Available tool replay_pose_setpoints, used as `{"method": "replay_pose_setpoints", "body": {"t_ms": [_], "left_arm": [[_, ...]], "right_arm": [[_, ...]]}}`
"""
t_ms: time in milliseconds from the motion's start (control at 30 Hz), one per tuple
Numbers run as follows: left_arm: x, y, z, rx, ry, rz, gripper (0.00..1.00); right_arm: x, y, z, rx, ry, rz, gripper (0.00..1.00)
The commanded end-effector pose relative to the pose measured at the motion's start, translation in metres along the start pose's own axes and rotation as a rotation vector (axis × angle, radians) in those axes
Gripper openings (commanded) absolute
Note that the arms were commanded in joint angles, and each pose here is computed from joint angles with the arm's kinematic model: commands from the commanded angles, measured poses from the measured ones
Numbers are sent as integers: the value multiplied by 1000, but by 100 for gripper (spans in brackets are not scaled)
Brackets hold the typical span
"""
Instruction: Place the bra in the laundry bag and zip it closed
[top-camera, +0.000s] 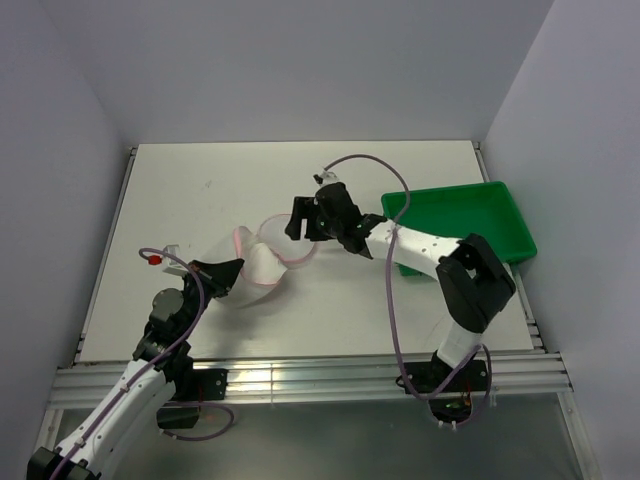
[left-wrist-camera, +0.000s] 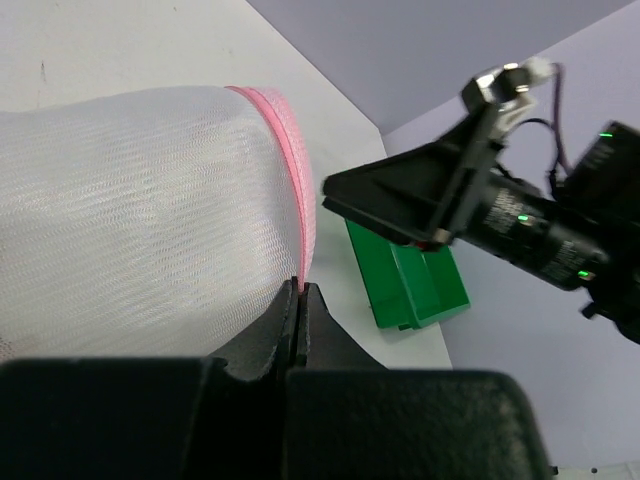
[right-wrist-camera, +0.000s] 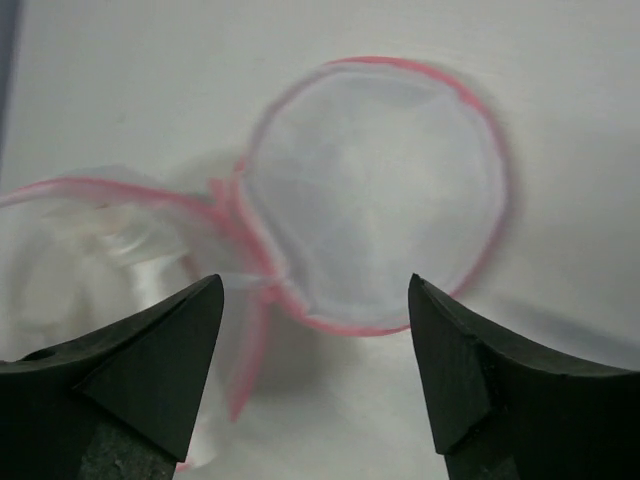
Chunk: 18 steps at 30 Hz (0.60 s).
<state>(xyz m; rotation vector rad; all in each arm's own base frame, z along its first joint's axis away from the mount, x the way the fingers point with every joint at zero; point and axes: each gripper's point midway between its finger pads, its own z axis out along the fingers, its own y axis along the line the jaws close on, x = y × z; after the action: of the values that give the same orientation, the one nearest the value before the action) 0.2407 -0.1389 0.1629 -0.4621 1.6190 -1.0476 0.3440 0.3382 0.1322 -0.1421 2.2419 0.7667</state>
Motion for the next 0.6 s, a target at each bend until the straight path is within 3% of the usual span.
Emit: {"method": "replay_pose_setpoints", "body": {"t_ms": [0,167,300,467,567], "left_arm": [[-7,-12,1,41,-17,23,0],[-5,-11,0,36,-4,26,0],[-2,-11,0,25,18,29,0],[-3,-8,-1,10,10,33,0],[-4,-8,0,8,12,35,0]], "right_arm": [[4,-53,20,165,-5,27,78],[13,-84,44,299,22,-4,76],[12,-87,58,314,32,-1,68],[22,-97,68,344,49,2,66],[27,-94,74,316,56,19,54]]}}
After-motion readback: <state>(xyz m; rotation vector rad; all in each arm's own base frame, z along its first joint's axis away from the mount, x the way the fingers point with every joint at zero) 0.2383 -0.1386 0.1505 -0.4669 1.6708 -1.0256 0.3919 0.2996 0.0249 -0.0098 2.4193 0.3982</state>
